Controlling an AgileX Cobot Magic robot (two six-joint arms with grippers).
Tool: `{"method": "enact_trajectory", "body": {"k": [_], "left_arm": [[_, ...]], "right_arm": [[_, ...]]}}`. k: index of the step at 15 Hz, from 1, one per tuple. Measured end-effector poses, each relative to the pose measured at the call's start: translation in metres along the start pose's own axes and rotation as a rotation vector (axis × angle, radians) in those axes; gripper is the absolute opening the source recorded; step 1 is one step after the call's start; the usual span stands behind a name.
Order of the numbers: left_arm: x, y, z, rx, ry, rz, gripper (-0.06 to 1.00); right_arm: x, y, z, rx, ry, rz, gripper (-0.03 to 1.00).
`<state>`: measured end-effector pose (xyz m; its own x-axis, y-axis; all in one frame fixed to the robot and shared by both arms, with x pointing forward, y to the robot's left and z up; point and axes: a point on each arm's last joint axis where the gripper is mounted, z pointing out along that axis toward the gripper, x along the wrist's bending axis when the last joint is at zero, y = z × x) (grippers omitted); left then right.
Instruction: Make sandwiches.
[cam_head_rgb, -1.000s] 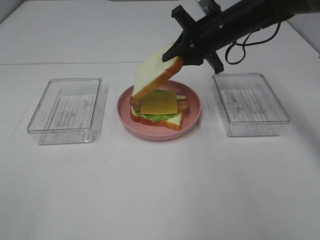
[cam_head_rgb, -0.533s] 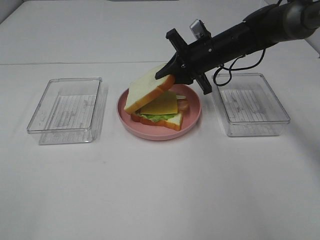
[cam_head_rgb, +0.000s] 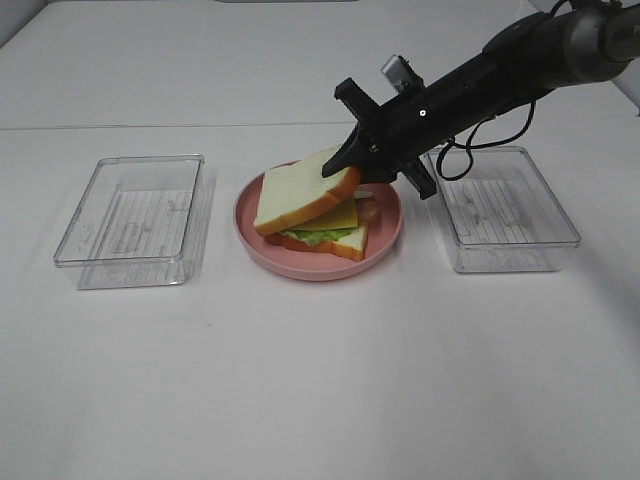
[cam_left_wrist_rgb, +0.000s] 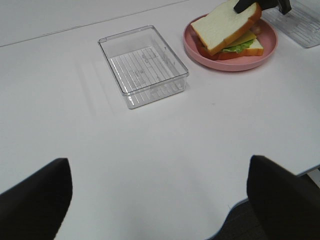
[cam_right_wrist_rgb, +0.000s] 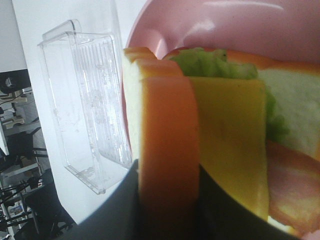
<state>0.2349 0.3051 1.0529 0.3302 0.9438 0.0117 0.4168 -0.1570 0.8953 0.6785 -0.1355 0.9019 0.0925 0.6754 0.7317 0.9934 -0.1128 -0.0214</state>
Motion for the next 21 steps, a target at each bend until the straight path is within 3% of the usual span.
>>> {"method": "enact_trajectory", "body": {"k": [2,4,7,11,17,19,21], "left_arm": [[0.000,0.000,0.000,0.000,0.000,0.000,0.89],[0.000,0.000,0.000,0.000,0.000,0.000,0.89],[0.000,0.000,0.000,-0.001,0.000,0.000,0.89],[0.000,0.000,0.000,-0.001,0.000,0.000,0.89],[0.000,0.000,0.000,-0.001,0.000,0.000,0.89],[0.000,0.000,0.000,-0.001,0.000,0.000,0.89],[0.000,0.000,0.000,-0.001,0.000,0.000,0.89]], "right_arm": [[-0.003,-0.001,0.000,0.009,-0.039,-0.021,0.39],[-0.006,-0.001,0.000,0.016,-0.072,-0.042,0.66],[-0.008,-0.002,-0.002,0.021,-0.103,-0.067,0.75],[0.005,-0.006,-0.030,-0.013,-0.237,-0.124,0.77],[0.036,-0.035,-0.108,0.022,-0.555,-0.275,0.77],[0.050,-0.051,-0.135,0.051,-0.614,-0.307,0.77],[0.069,-0.066,-0.162,-0.012,-0.618,-0.348,0.77]]}}
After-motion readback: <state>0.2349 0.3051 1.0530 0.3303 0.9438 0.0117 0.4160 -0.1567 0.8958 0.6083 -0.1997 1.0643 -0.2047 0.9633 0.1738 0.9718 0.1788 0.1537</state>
